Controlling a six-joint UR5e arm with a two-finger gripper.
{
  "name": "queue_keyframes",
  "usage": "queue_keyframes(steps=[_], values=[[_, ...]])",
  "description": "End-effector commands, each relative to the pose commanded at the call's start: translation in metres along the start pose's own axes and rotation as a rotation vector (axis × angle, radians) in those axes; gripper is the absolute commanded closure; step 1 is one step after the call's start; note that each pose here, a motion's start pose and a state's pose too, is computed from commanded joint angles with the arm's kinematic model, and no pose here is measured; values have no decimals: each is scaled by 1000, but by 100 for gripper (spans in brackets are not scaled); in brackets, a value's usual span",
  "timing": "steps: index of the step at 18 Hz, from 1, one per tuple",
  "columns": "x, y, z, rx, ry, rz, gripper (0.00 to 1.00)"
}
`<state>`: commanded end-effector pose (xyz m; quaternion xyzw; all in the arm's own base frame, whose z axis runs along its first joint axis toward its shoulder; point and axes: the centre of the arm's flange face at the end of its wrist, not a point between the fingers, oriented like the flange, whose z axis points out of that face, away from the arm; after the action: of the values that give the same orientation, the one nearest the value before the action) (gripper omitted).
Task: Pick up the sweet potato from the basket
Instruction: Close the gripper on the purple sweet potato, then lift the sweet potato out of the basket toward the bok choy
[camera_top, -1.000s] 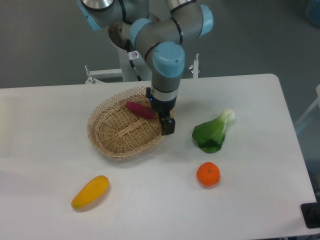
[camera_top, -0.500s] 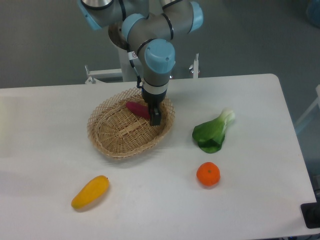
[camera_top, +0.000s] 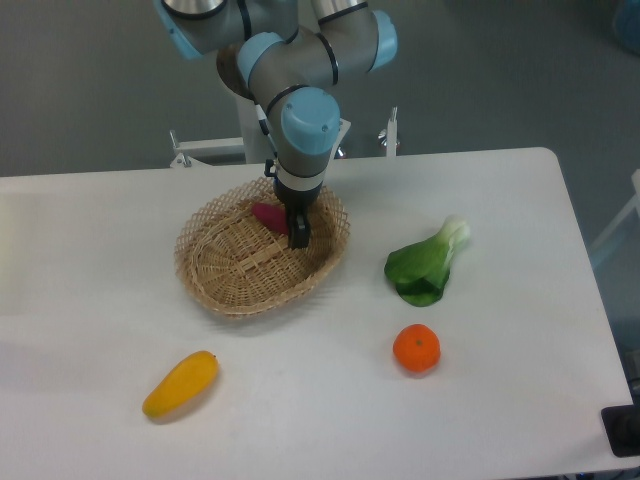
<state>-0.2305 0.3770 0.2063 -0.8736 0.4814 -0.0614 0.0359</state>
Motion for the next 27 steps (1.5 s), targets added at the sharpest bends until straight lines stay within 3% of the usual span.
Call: queue_keyframes(steps=[3,7,14,15,19,24,27], values=[[-1,1,4,3,10,-3,0],[0,0,8,5,15,-6,13],[0,0,10,5,18,-19,60],[-1,1,8,4,13,-20,63],[-9,5,-8,-6,-10,-20,72],[-18,9,-25,-11,-33,-35,72],[-33,10,-53,-16,-55,-97,72]])
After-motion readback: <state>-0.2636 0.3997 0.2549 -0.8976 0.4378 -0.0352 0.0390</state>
